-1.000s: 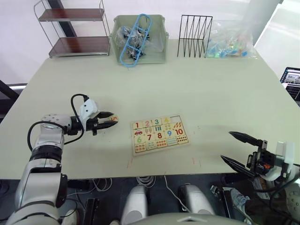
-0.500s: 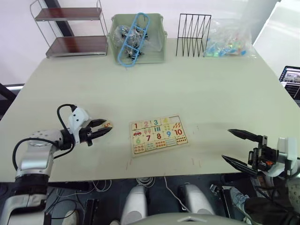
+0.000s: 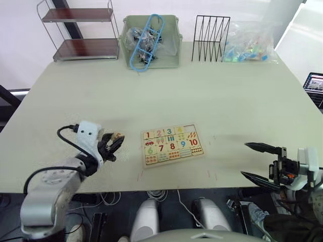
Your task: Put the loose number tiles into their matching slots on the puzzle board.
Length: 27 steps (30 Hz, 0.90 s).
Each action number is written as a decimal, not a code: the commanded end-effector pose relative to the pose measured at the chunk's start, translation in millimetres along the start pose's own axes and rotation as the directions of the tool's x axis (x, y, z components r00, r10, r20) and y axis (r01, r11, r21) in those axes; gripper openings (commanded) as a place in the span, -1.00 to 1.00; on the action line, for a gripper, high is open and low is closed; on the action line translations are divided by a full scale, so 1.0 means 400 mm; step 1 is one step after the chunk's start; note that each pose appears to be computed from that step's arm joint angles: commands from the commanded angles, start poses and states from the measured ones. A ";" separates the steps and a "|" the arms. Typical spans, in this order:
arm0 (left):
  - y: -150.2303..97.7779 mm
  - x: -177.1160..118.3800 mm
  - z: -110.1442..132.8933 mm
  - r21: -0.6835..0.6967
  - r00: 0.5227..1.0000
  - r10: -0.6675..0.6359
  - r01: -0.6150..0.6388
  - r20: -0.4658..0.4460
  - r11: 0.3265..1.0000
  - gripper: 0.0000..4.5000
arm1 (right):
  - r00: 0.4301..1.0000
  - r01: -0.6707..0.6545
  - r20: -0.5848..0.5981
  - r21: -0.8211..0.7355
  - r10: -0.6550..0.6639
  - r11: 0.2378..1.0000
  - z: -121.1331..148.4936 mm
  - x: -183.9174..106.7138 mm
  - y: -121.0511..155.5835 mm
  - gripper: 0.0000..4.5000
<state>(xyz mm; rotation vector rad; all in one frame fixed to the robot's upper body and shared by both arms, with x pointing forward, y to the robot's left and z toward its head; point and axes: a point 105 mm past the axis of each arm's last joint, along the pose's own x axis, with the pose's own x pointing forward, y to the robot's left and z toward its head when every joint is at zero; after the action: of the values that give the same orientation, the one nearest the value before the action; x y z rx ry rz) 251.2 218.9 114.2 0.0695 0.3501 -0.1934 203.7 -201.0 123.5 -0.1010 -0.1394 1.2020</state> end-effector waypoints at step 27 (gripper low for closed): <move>-0.042 -0.023 -0.025 -0.177 0.959 0.282 -0.280 -0.015 0.943 0.97 | 1.000 -0.011 -0.013 -0.054 0.011 0.998 0.024 0.012 -0.010 1.00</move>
<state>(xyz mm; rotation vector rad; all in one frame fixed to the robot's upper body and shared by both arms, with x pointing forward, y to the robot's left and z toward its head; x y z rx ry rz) 234.4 206.8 89.3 -0.0674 0.4239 0.1521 207.7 -198.0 128.6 -0.1346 -0.1383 1.2040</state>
